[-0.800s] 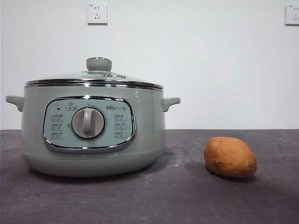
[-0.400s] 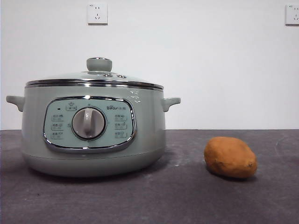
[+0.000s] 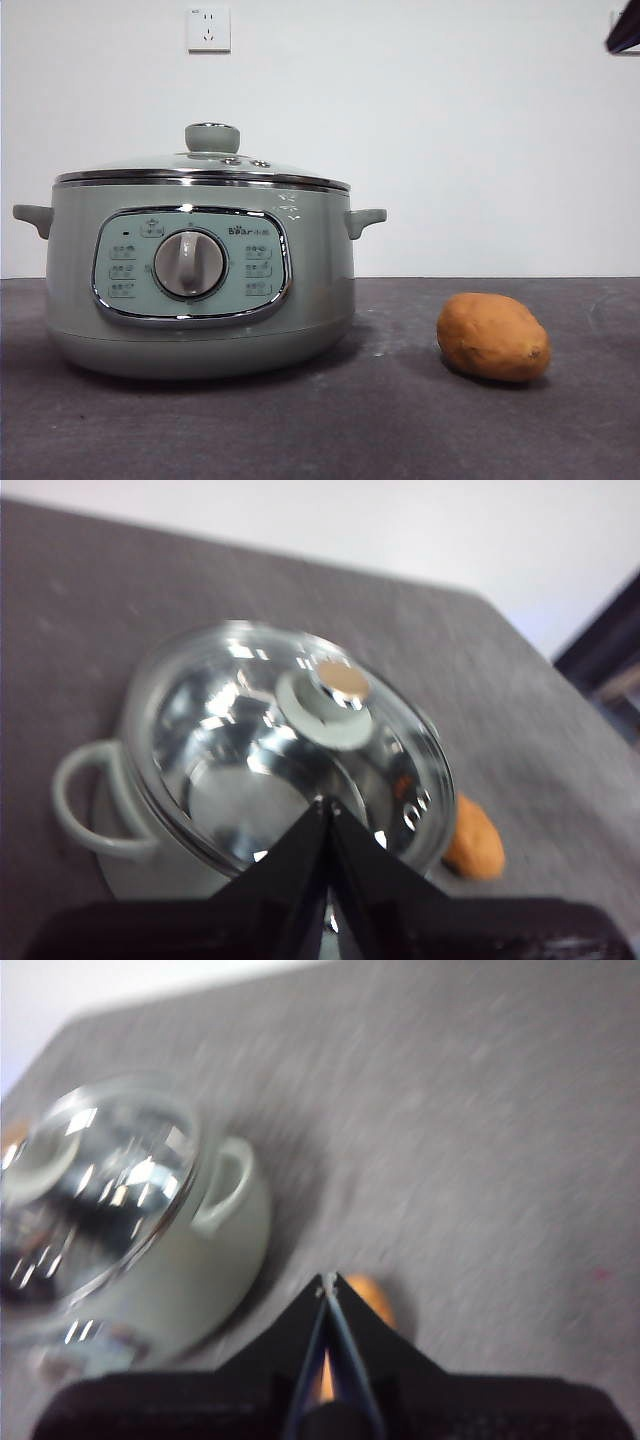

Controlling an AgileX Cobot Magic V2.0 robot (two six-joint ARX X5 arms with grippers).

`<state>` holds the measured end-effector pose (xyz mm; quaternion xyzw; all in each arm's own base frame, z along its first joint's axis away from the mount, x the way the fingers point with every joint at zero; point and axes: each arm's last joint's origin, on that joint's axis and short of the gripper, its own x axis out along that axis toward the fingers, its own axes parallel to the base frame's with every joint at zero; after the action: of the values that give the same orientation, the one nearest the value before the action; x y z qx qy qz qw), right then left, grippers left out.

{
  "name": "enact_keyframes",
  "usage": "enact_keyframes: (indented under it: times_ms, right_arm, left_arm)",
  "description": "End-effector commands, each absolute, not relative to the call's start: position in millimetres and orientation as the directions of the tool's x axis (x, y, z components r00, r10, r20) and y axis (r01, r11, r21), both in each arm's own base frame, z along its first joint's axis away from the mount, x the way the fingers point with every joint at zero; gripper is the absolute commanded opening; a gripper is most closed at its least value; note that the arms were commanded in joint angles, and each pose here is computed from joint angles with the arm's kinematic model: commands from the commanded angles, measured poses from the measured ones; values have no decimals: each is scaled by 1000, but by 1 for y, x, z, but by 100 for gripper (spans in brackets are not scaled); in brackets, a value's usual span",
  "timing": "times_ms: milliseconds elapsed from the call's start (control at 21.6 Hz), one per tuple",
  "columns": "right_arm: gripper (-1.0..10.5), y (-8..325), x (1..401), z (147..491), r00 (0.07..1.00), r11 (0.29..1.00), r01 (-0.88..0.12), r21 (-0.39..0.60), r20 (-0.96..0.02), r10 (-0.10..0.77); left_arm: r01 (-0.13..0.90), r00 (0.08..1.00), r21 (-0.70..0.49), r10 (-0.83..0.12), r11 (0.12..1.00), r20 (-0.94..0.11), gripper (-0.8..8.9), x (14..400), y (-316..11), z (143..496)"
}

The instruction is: Pick up the potato,open the lid,put the potato in the pot,close the lid

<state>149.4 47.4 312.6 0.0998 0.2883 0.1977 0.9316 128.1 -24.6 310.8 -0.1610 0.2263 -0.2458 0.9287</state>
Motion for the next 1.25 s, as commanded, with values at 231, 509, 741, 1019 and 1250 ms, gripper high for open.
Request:
enact_keyframes:
  times_ms: [231, 509, 741, 1019, 1250]
  right_arm:
    - [371, 55, 161, 314, 631, 844, -444, 303, -563, 534]
    - [536, 60, 171, 306, 608, 854, -424, 301, -604, 515]
    - [537, 99, 198, 284, 531, 898, -399, 184, -753, 390]
    - [536, 139, 236, 235, 443, 937, -342, 68, -868, 224]
    - [536, 151, 258, 194, 377, 947, -315, 62, -908, 185]
  left_arm:
    - [430, 700, -418, -588, 800, -405, 36, 148, -28, 313]
    - [445, 716, -413, -593, 795, -369, 337, 151, -28, 317]
    - [477, 707, -408, -616, 778, -347, 337, 151, -33, 319]
    - [483, 703, -408, -621, 775, -348, 337, 151, -34, 319]
    - [480, 704, -407, -618, 777, -349, 337, 151, -34, 319]
